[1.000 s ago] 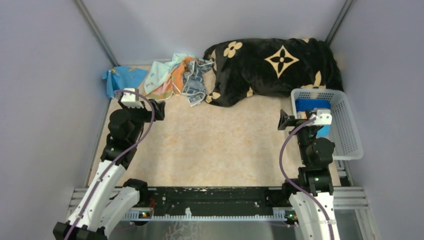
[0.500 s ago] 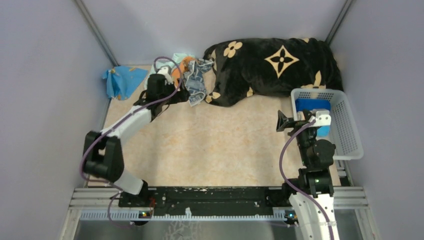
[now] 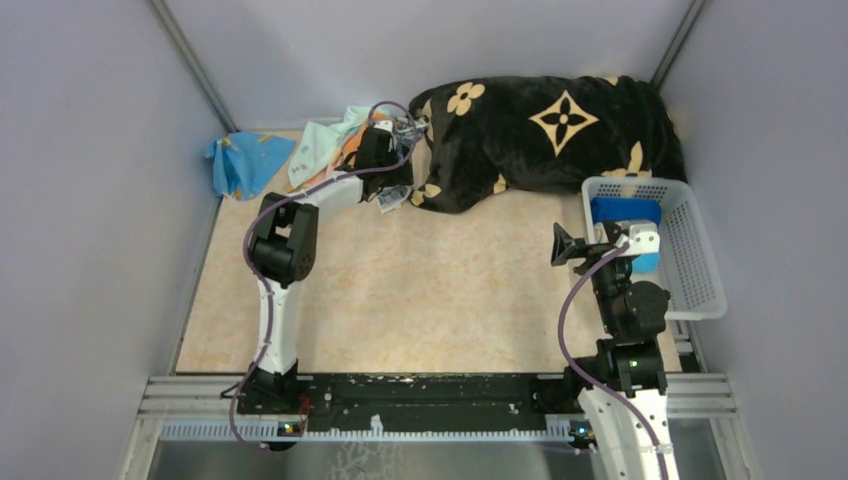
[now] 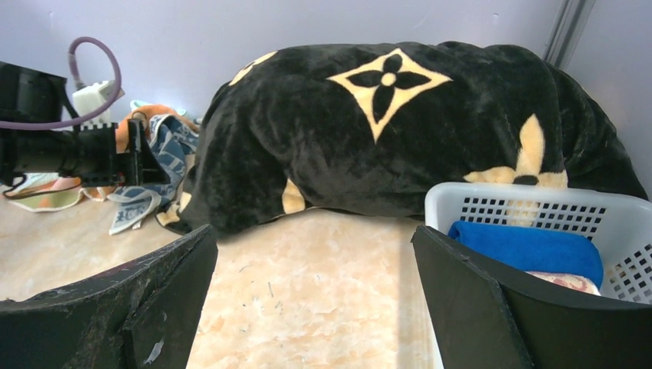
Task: Roll the towels
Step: Pick up the towel at the corner of the board.
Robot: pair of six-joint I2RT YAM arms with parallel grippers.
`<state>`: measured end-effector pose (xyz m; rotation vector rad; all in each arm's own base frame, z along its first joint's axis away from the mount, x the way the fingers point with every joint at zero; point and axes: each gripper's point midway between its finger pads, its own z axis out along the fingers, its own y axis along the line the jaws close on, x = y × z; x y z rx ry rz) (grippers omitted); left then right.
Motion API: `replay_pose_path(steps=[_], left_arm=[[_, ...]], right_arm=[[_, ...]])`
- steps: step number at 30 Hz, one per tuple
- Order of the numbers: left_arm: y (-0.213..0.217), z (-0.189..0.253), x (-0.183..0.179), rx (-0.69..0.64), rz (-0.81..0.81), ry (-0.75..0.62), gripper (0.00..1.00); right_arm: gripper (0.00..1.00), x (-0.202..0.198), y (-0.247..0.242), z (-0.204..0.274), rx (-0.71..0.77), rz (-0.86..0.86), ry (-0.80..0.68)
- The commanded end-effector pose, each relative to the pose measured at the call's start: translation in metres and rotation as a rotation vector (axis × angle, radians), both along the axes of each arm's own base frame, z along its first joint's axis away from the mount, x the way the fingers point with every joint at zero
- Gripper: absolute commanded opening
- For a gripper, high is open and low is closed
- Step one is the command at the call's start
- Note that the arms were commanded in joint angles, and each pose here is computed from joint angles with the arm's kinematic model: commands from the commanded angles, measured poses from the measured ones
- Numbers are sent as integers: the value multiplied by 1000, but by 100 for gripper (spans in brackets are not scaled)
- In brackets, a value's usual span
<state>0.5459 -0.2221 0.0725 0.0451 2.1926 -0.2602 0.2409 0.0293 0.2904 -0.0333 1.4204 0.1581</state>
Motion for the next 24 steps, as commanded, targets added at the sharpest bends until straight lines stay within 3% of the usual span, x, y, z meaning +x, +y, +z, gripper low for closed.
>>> replay_pose_path(steps=[1,6,11,16,24], left_arm=[[6,-12,25,79,21,-21,91],[4,-29,42,102,18,-10,77],[-5,-17,51,51,-36,-11,33],[-24,88,53,-71,-120,-196,2],[-26,298,20,-202,-219,-593,0]], right_arm=[[99,-2,3,12,-8,14,-48],[99,0,4,10,-11,16,-40],[99,0,4,8,-15,17,-33],[99,0,3,9,-16,15,-34],[99,-2,4,11,-17,21,-41]])
